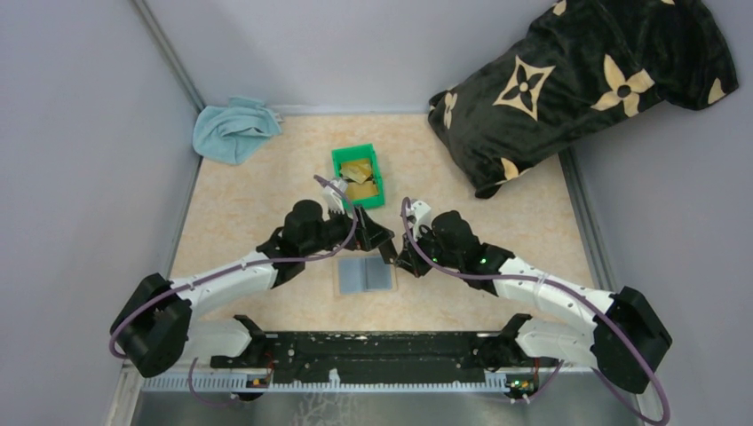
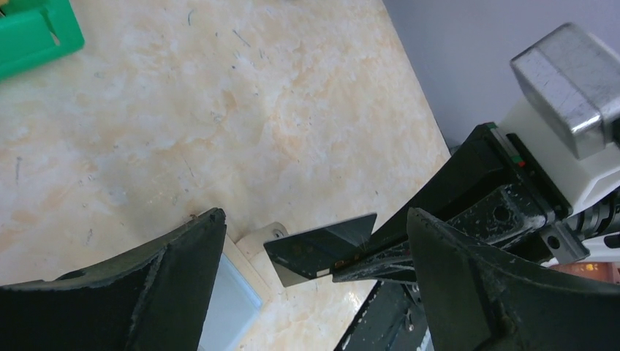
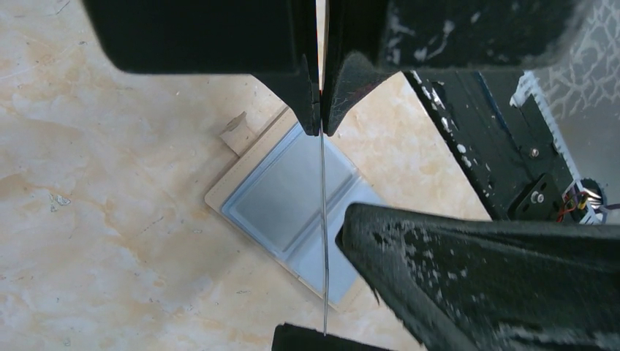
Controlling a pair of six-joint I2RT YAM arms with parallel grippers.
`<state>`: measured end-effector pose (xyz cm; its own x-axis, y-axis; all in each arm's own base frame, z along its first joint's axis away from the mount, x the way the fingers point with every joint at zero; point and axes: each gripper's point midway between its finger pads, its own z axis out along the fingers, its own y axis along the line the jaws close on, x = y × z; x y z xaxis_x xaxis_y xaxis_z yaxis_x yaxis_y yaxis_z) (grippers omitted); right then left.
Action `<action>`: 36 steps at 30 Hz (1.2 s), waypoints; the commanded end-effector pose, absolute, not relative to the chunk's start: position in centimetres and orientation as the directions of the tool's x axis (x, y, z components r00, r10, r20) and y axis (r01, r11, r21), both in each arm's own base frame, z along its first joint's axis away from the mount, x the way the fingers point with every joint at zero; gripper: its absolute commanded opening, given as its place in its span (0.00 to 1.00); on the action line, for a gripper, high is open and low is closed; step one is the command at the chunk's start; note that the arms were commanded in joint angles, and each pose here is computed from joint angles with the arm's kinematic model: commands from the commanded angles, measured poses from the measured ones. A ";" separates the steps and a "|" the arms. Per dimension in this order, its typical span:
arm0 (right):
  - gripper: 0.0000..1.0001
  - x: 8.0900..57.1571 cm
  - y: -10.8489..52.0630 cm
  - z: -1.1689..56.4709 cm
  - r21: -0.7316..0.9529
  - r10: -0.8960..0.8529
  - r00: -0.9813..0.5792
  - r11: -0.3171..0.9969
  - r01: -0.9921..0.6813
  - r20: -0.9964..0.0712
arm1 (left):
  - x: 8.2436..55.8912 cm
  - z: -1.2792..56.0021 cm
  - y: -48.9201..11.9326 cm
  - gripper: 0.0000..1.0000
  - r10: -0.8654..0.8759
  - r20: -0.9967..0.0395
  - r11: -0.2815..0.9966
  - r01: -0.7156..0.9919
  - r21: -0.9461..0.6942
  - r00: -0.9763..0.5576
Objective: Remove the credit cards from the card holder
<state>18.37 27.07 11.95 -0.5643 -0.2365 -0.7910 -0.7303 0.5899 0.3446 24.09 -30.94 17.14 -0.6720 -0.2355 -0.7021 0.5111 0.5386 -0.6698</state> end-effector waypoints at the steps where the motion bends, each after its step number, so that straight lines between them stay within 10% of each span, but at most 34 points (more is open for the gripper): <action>1: 0.00 19.6 28.5 14.8 0.333 -0.183 -0.510 0.568 -0.753 -0.840 | 23.1 16.4 -31.5 0.99 -0.229 -0.678 0.522 0.500 -0.691 -0.699; 36: 0.00 20.3 26.3 18.2 0.278 -0.141 -0.448 0.611 -0.741 -0.883 | 23.4 11.1 -29.0 0.99 -0.282 -0.598 0.644 0.314 -0.697 -0.750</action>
<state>18.22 25.27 12.72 -0.5589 -0.2326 -0.7960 -0.7118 0.6270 0.3166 23.47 -29.96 12.11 -0.7477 -0.2763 -0.6039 0.3438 0.6170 -0.7079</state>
